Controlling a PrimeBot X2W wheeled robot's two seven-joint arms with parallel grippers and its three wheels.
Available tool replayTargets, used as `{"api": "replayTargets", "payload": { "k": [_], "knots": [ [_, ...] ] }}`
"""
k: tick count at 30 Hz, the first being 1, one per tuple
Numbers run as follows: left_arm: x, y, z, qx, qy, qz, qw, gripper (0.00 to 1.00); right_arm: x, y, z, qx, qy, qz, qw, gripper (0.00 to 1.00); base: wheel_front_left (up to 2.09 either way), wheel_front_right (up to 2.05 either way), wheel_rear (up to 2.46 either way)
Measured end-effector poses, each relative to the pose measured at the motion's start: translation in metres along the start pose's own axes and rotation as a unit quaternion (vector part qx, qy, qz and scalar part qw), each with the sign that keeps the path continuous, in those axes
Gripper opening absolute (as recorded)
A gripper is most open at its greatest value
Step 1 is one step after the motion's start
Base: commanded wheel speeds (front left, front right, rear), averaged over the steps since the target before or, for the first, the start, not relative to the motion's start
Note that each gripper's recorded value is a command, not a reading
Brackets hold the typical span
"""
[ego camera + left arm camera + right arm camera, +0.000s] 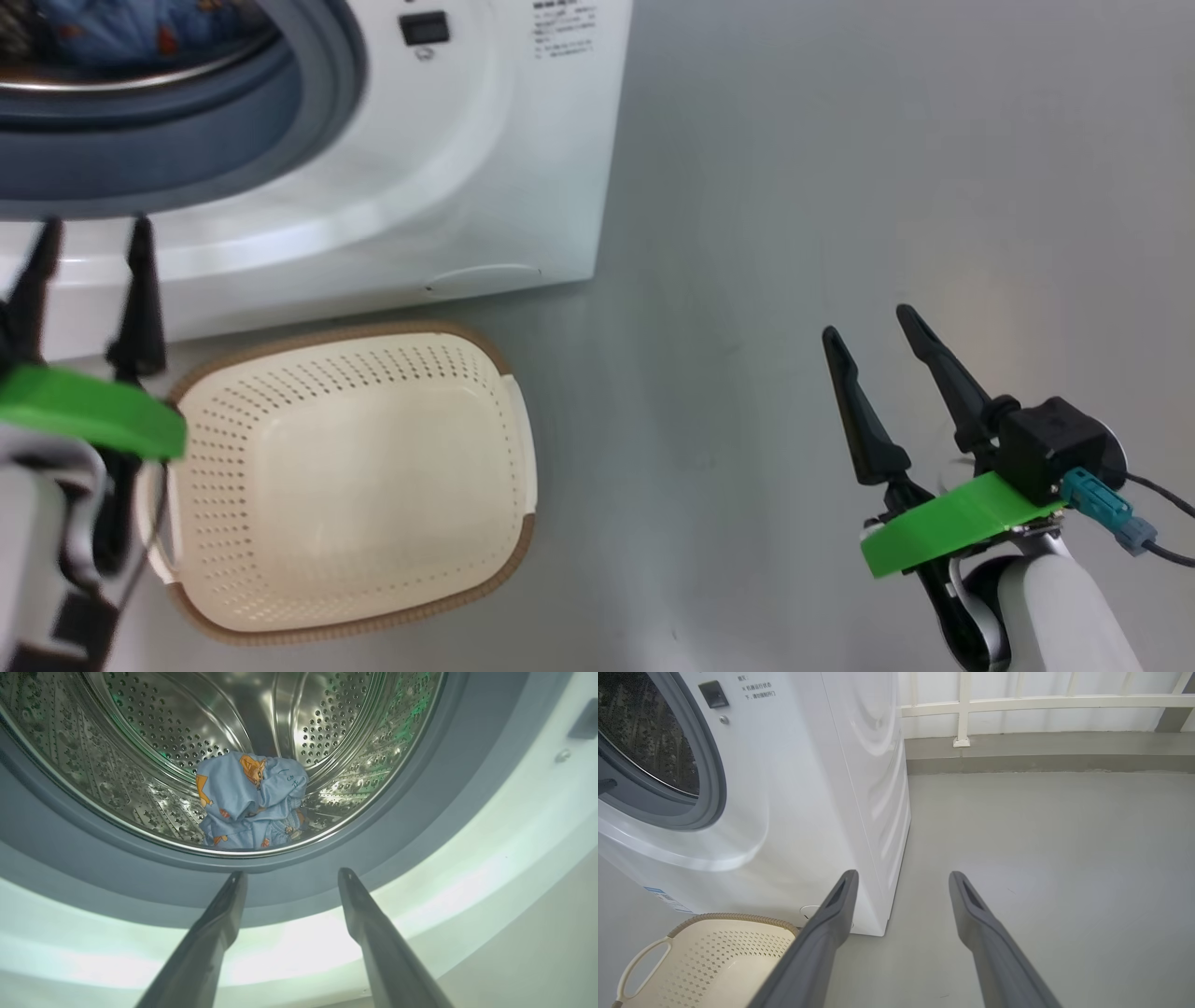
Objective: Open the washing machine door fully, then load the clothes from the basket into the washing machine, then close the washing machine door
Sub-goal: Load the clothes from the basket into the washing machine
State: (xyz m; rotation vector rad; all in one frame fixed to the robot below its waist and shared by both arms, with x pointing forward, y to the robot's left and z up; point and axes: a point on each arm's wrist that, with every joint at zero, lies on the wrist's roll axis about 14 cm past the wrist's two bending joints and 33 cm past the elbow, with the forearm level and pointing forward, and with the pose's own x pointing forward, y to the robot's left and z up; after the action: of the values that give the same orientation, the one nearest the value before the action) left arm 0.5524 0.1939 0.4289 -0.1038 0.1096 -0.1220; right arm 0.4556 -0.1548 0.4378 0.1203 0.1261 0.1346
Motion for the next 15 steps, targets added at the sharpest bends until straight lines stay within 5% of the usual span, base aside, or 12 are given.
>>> {"api": "replayTargets", "payload": {
  "k": [15],
  "knots": [
    [-0.122,-0.024,0.025,-0.051,-0.036,0.049,0.997,1.00,-0.036,0.020,0.033,-0.003,-0.027,0.017,0.999,1.00,0.00,0.00,0.00]
  ]
}}
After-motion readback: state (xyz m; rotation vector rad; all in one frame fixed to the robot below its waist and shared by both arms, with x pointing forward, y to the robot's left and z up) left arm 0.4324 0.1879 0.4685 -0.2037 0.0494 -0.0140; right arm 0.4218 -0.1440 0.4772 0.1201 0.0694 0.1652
